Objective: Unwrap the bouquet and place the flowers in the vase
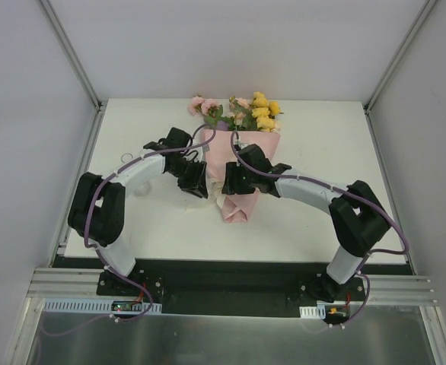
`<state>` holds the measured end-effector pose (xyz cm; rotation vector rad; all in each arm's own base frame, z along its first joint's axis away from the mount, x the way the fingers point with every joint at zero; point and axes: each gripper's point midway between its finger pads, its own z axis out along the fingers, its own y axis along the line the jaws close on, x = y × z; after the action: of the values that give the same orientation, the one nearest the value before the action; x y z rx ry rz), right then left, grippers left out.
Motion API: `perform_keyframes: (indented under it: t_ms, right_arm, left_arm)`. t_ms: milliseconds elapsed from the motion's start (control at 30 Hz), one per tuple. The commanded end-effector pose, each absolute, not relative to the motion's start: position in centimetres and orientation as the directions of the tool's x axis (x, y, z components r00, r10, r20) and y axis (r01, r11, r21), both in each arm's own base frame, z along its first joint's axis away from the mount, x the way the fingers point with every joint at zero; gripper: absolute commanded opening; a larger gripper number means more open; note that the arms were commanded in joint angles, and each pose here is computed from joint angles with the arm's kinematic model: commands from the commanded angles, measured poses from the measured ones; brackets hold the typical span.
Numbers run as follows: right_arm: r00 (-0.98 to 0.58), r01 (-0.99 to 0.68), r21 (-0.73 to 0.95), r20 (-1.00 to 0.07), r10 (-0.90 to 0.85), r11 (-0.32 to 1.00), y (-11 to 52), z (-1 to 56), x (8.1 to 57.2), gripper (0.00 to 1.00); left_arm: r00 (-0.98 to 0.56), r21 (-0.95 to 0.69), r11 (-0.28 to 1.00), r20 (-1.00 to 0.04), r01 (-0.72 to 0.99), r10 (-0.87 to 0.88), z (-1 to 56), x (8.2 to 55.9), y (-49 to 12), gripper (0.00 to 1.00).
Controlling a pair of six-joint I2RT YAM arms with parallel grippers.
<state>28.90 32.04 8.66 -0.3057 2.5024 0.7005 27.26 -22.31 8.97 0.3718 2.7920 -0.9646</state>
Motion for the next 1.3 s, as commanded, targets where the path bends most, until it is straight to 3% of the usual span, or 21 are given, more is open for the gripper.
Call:
perform_keyframes:
  t_ms: [0,133,367,700,933,1267]
  right_arm:
    - [-0.808,-0.336,0.478,-0.588,0.012,0.811,34.5,10.9,30.4,0.49]
    - [-0.812,-0.337,0.446,-0.584,-0.016,0.829,34.2,9.6,29.3,0.49]
    - [-0.826,-0.325,0.468,-0.564,-0.005,0.822,34.7,8.8,28.6,0.45]
    - [-0.825,-0.267,0.468,-0.563,0.052,0.842,34.9,8.6,29.5,0.37]
    - [-0.827,-0.216,0.475,-0.554,0.099,0.853,34.7,8.4,29.6,0.42]
    - [-0.825,-0.201,0.475,-0.553,0.113,0.857,35.0,7.9,29.7,0.4]
  left_arm:
    - [-0.957,-0.518,0.813,-0.242,0.268,0.161,7.6,28.4,-21.6,0.23]
    - [-0.971,-0.518,0.825,-0.186,0.227,0.15,5.8,28.6,-21.7,0.11]
    - [-0.983,-0.493,0.852,-0.138,0.177,0.124,3.9,29.0,-21.6,0.0]
    - [-0.988,-0.461,0.875,-0.103,0.147,0.112,2.3,28.9,-21.1,0.0]
    - [-0.99,-0.442,0.887,-0.095,0.136,0.104,1.9,28.8,-20.9,0.0]
    - [-0.991,-0.43,0.893,-0.09,0.132,0.104,1.6,28.8,-20.9,0.0]
